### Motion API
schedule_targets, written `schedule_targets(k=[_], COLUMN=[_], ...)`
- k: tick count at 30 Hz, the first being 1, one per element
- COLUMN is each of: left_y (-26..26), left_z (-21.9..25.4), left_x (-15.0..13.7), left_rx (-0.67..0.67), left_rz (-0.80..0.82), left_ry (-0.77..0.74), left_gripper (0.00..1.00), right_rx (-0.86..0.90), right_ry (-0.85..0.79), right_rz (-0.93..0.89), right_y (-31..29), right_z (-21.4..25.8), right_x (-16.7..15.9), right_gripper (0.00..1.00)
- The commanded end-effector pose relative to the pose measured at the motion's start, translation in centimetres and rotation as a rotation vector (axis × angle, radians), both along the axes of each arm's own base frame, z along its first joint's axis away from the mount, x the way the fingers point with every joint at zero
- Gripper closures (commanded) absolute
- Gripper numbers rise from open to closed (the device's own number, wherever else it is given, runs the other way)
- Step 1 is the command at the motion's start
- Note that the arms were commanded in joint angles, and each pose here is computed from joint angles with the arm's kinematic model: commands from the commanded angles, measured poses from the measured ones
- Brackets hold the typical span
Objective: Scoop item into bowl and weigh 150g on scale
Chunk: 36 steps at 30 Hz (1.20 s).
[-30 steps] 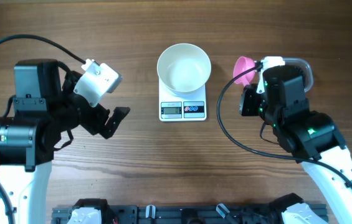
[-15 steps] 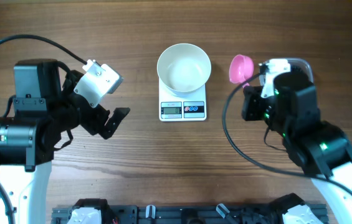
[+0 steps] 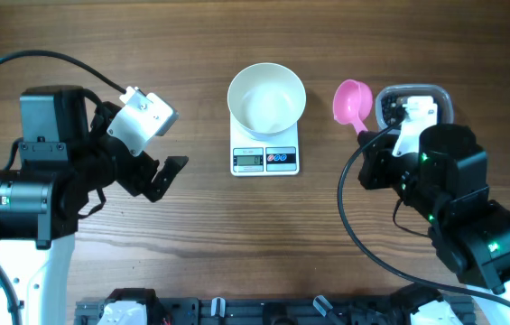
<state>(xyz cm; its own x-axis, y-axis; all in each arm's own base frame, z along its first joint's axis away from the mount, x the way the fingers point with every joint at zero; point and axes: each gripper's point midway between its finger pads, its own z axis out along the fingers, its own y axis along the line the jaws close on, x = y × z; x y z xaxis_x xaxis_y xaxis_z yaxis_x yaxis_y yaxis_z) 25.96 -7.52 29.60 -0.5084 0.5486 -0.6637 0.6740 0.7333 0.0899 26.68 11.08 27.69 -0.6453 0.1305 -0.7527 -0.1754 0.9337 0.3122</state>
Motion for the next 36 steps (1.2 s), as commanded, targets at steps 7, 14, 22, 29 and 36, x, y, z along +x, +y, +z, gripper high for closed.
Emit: schedule_targets(k=[7,14,22,29,36], left_y=[-1.4,-0.5,-1.0,-1.2,-1.2], left_z=[1.0,1.5,-1.0,-1.2,-1.0], left_x=[-1.3,-2.1,-2.9,-2.3,-2.5], left_rx=[0.017,0.032,-0.015,-0.032,-0.031], left_rz=[-0.199,-0.21,-0.248,-0.242,-0.24], left_ry=[-0.058,-0.027,0.166,0.178,0.168], left_gripper=[0.0,0.0,0.0,0.0,0.0], right_rx=[0.017,-0.009,-0.021,-0.028,-0.03], right_ry=[-0.008,-0.018,-0.01,0.006,0.011], right_rz=[0.014,0.033,0.039,0.041,0.041], right_y=[0.2,0.2,0.2,0.1,0.1], right_z=[0.6,0.6,0.3,0.0,-0.1], right_x=[-0.2,-0.2,-0.4,-0.6,-0.7], right_gripper=[0.96,0.96,0.96,0.96,0.96])
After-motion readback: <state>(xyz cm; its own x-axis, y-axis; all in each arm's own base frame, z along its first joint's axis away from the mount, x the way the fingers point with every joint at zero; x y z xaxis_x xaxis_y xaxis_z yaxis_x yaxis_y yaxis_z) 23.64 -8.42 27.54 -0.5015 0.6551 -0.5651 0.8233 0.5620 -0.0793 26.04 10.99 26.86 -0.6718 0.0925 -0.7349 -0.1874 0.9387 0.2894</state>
